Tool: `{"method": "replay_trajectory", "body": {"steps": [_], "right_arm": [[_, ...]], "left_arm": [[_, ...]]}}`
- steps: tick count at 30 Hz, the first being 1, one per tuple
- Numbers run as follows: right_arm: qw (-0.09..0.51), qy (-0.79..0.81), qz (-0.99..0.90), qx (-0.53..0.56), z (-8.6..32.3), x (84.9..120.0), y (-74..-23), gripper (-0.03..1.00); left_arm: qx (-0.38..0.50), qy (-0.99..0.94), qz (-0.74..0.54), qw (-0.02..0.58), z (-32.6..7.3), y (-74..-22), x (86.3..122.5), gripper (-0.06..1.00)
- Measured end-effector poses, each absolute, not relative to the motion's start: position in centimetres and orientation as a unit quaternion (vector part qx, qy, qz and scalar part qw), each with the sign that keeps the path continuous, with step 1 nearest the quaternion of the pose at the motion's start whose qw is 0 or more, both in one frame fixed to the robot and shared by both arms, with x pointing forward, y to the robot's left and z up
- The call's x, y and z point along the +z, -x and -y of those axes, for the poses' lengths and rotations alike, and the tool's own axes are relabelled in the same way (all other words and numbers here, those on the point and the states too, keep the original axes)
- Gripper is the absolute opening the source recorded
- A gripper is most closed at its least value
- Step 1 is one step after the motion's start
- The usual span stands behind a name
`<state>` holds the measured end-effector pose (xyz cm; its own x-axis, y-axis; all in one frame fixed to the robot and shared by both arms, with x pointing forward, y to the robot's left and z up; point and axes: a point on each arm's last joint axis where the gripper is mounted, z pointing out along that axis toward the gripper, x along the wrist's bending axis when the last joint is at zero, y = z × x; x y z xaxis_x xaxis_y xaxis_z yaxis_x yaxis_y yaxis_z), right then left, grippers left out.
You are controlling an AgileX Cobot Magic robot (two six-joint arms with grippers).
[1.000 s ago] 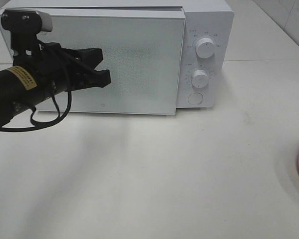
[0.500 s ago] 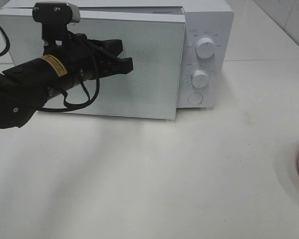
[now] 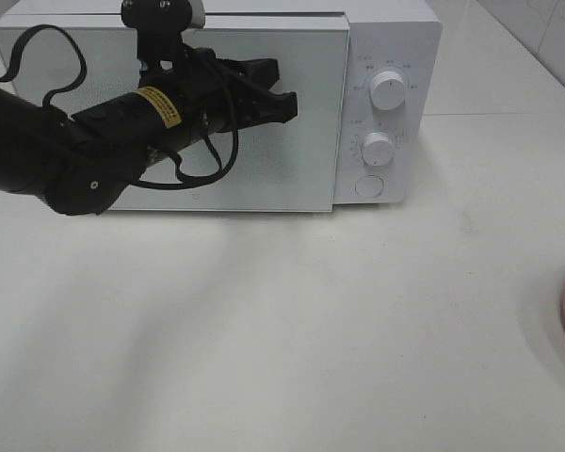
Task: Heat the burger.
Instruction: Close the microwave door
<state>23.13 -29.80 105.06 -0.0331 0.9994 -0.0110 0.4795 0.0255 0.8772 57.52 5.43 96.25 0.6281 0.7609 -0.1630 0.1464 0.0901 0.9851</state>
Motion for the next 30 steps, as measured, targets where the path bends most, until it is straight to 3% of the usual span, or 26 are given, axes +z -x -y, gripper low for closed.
{"method": "replay_trajectory", "body": {"steps": [30], "right_arm": [[0.358,-0.596,-0.62,0.363,29.8,105.1,-23.1,0.75]], "left_arm": [[0.25,-0.67,-0.326,0.618,-4.4,-59.2,97.0,0.0]]}}
